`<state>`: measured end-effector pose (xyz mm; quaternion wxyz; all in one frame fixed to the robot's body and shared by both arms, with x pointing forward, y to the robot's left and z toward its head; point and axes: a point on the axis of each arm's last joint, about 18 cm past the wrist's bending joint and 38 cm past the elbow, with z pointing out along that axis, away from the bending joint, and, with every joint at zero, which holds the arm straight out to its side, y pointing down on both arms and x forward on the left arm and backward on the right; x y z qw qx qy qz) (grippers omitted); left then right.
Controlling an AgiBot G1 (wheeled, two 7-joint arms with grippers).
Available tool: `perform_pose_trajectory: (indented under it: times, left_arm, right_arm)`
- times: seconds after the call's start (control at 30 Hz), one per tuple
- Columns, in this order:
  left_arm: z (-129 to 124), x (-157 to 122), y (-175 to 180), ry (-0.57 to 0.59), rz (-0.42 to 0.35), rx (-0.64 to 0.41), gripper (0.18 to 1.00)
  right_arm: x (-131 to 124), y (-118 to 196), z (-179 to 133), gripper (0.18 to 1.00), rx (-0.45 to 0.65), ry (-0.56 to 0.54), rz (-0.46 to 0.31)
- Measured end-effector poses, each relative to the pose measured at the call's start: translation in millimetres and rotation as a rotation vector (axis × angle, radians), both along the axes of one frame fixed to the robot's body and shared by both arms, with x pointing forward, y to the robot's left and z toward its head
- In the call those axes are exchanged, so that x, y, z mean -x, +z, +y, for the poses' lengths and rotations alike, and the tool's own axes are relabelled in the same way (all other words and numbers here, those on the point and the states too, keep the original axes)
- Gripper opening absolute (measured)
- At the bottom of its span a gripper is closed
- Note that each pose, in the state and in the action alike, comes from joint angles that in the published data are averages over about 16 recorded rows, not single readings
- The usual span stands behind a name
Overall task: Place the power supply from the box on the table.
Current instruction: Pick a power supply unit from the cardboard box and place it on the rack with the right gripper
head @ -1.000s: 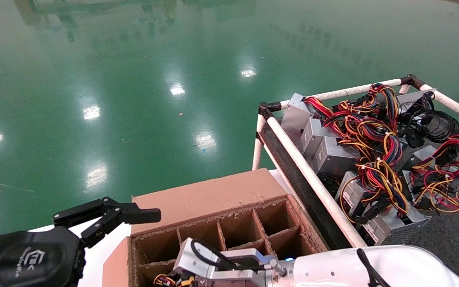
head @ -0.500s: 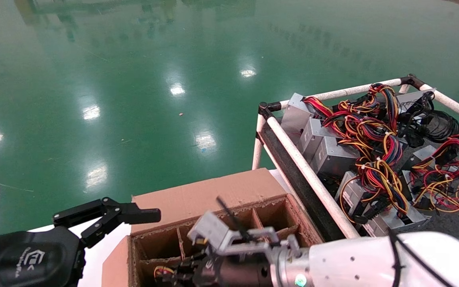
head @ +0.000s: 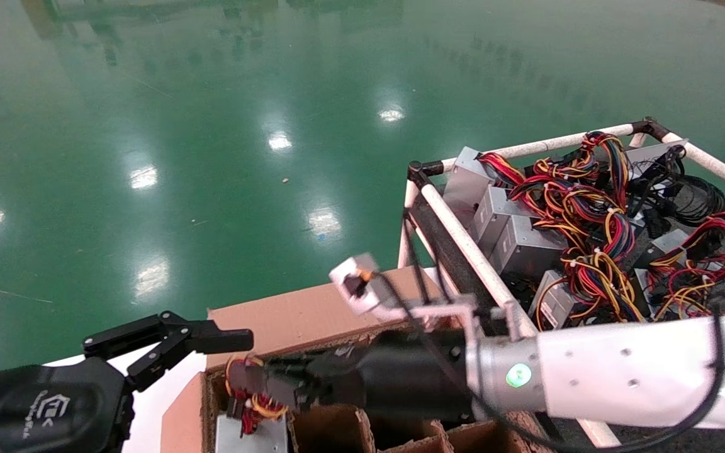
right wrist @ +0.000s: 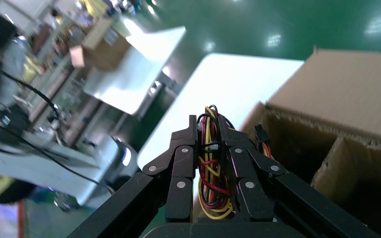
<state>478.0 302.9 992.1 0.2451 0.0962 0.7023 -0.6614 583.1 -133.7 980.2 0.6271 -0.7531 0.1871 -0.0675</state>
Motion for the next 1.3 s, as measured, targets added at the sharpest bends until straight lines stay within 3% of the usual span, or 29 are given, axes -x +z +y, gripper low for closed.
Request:
perform_pose_trajectory:
  times: [0.3, 0.57, 1.0, 1.3]
  left_arm:
    - [0.0, 0.0, 0.0, 0.000, 0.000, 0.000, 1.000]
    - [0.0, 0.0, 0.0, 0.000, 0.000, 0.000, 1.000]
    - [0.0, 0.0, 0.0, 0.000, 0.000, 0.000, 1.000]
    - [0.0, 0.0, 0.0, 0.000, 0.000, 0.000, 1.000]
  right_arm:
    - [21.1, 51.1, -30.8, 0.250, -0.130, -0.001, 0.018]
    - [39.6, 110.4, -77.6, 0.250, -0.260, -0.049, -0.022]
    - [59.8, 215.2, -201.0, 0.249, -0.492, -0.277, -0.213]
    - [70.9, 252.3, -290.4, 0.249, -0.602, -0.451, -0.345]
